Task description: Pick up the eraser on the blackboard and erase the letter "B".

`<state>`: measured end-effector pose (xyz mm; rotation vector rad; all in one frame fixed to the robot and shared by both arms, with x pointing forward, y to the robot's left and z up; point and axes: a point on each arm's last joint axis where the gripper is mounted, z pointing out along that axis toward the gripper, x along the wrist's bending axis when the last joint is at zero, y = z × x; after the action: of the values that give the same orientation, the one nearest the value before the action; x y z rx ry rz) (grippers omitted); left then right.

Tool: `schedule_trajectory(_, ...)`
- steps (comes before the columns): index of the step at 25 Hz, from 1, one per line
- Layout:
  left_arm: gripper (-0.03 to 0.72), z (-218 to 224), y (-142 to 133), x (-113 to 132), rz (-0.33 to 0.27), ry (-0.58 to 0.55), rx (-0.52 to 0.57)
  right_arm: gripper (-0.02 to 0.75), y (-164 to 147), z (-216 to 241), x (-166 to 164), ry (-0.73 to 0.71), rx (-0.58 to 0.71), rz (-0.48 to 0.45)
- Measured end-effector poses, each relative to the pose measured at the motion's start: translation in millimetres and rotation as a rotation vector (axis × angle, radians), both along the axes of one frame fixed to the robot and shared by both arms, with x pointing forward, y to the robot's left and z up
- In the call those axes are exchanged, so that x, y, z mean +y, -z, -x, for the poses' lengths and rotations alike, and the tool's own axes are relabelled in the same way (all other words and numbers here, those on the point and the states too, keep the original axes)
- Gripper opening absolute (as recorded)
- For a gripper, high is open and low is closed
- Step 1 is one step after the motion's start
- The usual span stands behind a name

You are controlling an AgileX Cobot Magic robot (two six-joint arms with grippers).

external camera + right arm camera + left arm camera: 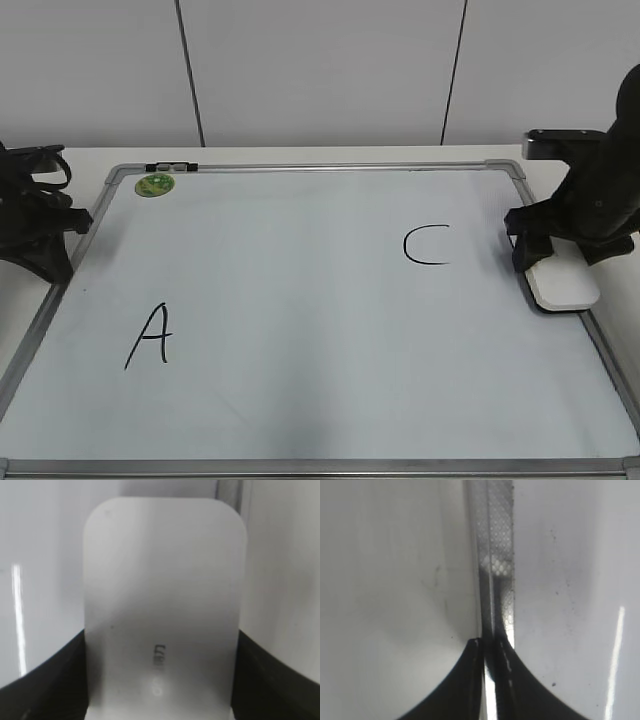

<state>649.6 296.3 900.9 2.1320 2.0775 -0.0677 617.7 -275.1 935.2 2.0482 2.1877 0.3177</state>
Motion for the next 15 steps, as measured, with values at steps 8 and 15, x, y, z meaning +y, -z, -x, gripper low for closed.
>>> schedule_trajectory(8,0.013,0.0,0.0,0.0,0.000,0.000,0.000,0.555,-0.7,-2.2,0.4,0.004,-0.025,-0.006)
schedule_trajectory(15,0.013,0.0,0.0,0.0,0.000,0.000,0.000,0.555,7.4,-3.6,0.5,0.005,-0.006,-0.005)
